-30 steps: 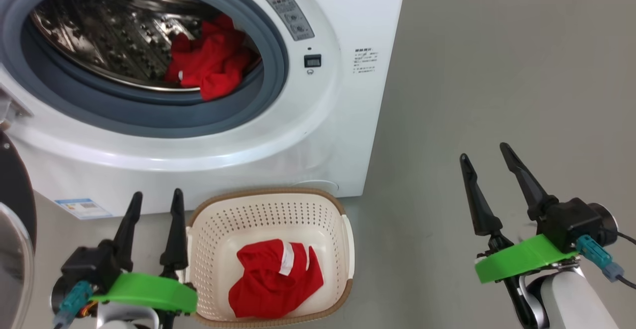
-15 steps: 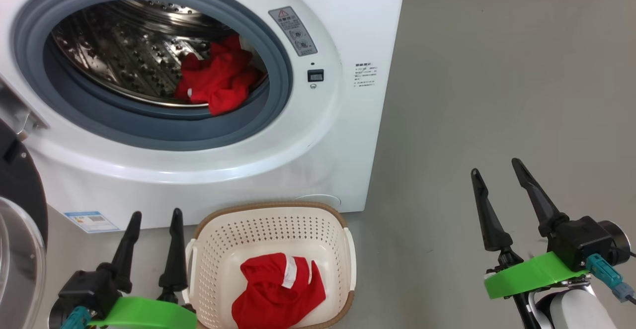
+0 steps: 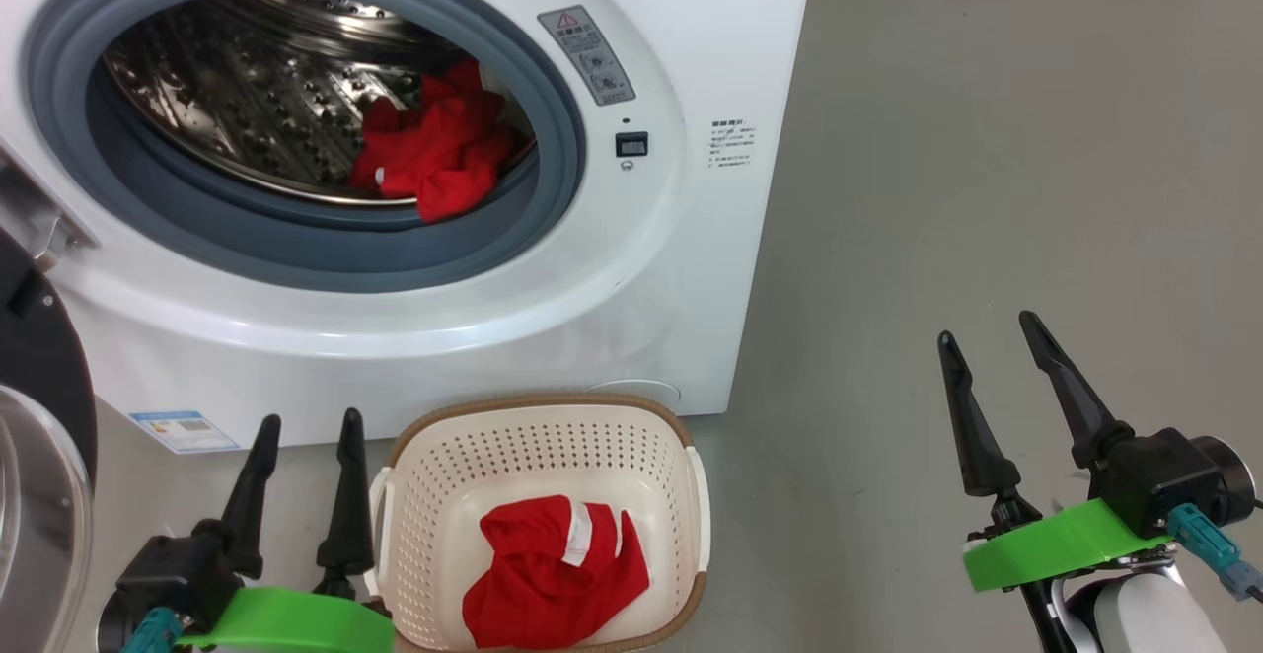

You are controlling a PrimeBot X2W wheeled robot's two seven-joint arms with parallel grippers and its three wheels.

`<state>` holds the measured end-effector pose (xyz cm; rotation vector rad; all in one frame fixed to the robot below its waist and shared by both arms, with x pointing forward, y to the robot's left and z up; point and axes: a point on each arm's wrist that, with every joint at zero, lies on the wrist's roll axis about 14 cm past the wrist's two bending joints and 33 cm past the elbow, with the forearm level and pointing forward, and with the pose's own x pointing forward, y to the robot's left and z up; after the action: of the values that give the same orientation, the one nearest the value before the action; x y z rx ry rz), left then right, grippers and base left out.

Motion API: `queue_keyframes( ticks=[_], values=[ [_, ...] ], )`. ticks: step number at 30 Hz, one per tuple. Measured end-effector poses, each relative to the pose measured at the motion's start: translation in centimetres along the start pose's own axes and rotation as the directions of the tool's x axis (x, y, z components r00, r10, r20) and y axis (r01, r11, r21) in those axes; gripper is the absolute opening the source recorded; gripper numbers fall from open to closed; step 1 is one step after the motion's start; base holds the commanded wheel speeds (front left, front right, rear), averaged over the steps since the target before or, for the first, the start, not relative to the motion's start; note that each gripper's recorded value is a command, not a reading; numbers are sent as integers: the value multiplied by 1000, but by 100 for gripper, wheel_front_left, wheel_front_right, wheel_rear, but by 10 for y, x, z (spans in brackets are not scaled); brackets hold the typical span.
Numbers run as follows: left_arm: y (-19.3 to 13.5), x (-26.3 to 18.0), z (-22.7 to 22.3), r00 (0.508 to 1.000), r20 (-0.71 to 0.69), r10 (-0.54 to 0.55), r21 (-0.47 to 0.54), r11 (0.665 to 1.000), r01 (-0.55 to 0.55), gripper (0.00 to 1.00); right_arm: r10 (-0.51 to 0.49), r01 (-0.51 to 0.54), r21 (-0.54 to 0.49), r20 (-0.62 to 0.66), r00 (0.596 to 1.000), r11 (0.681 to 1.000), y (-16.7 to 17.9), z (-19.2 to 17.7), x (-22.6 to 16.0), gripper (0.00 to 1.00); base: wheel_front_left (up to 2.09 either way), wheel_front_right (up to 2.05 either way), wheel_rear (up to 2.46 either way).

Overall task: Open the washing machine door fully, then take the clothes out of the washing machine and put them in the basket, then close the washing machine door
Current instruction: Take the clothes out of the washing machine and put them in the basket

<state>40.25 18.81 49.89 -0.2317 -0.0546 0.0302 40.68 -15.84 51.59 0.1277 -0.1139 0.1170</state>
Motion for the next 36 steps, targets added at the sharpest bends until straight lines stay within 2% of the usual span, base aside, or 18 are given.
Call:
queue_keyframes(
  ticks=[14,21,26,36],
  values=[
    [-2,15,-10,1000,-25,0,-10,1000,0,100,15,-14,16,-39,999,1000,5,-16,4,100,0,0,0],
    [-11,55,-7,1000,0,-27,-13,1000,27,100,52,-51,22,-67,996,998,15,-32,19,100,0,0,0],
    [-18,88,-4,998,20,-60,-50,997,61,100,59,-57,25,-74,996,998,15,-41,34,100,0,0,0],
    [-18,160,-13,997,20,-75,-32,997,76,100,57,-55,19,-115,992,998,9,-69,55,100,0,0,0]
  ],
)
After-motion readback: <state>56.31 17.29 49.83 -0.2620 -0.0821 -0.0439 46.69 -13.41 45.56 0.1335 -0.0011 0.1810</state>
